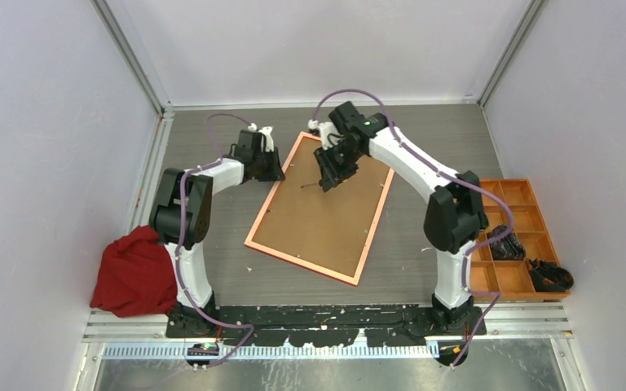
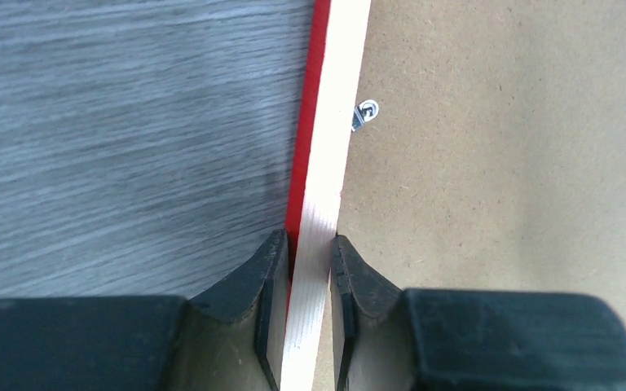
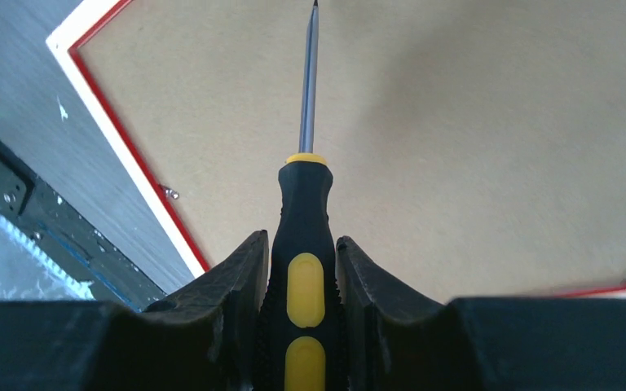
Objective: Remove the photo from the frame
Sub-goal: Adjust the photo frame at the center of the board.
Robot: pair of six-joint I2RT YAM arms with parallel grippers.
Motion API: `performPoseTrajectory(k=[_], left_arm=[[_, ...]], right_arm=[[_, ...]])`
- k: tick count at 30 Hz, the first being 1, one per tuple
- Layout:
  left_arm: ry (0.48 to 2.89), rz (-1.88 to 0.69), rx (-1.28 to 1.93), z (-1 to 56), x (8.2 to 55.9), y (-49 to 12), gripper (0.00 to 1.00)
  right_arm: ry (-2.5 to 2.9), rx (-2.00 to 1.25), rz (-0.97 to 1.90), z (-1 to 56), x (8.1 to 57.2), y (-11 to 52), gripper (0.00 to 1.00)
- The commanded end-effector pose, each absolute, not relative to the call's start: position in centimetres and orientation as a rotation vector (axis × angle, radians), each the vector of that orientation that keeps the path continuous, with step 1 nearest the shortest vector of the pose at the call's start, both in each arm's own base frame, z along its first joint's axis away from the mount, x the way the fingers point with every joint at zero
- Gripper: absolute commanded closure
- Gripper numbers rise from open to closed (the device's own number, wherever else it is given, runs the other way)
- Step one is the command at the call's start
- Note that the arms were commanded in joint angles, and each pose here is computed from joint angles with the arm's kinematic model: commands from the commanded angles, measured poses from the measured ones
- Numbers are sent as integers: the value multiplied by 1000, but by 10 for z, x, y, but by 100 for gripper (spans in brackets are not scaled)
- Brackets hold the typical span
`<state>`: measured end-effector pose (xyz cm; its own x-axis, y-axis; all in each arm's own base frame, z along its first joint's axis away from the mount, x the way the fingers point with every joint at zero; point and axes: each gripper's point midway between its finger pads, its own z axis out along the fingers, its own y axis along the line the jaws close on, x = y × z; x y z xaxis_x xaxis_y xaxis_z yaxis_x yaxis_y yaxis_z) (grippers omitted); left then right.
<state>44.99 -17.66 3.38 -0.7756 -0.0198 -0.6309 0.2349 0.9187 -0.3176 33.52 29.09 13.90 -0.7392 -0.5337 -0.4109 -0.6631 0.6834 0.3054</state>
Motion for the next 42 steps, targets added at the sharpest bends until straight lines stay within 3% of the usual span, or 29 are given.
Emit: performPoseTrajectory(k=[1,12,18,28,33,42], left_arm=[[2615,-485,-186,-9,418,-148,100],[2597,-476,-611,-12,416,-120,100],[2699,-609,-816,-33,397,-138,100],[2734,-777,-679,-12,375,-198,100],[2706,-719,-553,0,383,-199,82],[2690,-729,-379,18,388,-208,64]], right_arm=[[2408,-611,600,201,382,261,99],[2401,-315,357,198,413,181,99],[2371,-229,345,210,418,162,99],[2314,-179,417,230,411,147,99],[2301,-189,444,234,407,145,99],[2303,-212,479,230,404,149,99]])
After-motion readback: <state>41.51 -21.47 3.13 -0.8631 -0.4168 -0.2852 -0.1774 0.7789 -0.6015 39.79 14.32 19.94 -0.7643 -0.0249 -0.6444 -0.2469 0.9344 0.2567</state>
